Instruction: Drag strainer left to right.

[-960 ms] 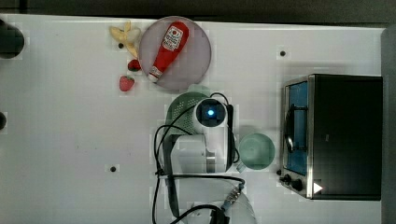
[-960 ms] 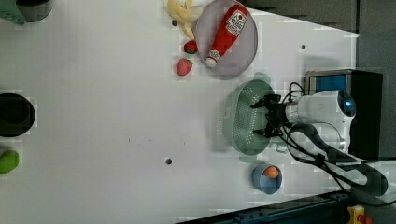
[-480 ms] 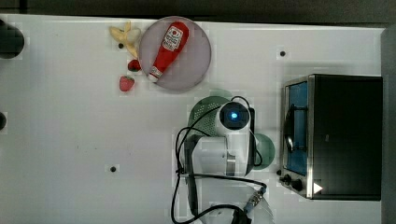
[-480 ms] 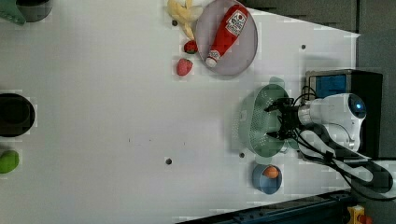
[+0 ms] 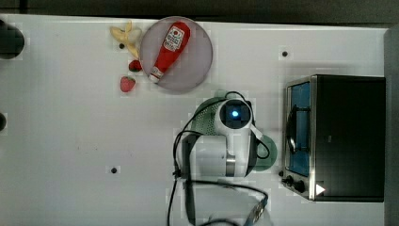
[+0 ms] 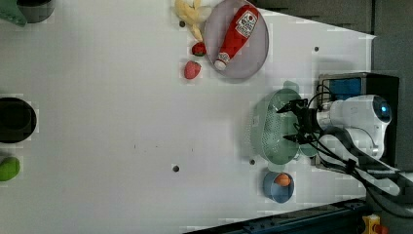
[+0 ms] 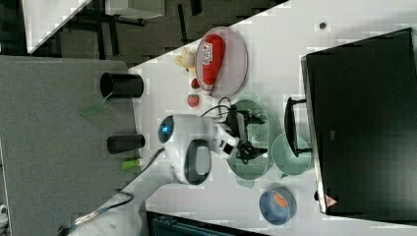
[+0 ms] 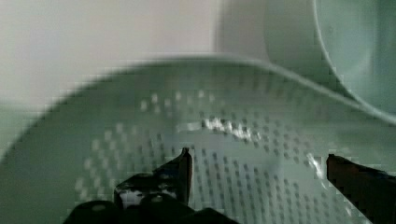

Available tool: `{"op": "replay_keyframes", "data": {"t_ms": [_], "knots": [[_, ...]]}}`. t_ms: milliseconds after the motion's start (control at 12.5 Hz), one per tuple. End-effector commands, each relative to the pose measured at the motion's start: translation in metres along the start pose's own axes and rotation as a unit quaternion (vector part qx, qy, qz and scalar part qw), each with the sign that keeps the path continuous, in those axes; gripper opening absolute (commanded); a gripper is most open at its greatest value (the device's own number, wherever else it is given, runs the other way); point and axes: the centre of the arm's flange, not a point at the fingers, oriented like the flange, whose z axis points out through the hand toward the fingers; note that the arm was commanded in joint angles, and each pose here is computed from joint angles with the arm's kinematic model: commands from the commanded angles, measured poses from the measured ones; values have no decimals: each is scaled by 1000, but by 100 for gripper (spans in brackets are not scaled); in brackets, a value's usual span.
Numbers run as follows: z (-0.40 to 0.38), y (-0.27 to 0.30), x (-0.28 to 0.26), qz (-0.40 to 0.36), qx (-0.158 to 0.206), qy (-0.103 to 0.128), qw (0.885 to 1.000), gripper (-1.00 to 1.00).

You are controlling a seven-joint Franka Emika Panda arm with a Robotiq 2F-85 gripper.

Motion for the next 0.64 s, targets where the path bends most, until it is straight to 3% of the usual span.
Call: {"op": "replay_keyframes", "data": {"t_ms": [80, 400, 640], "knots": [[-100, -14, -17, -86, 49, 28, 995, 100], [-230, 5, -20, -119, 9, 38, 992, 100], [-320, 35, -16, -183, 17, -20, 983, 100]]}}
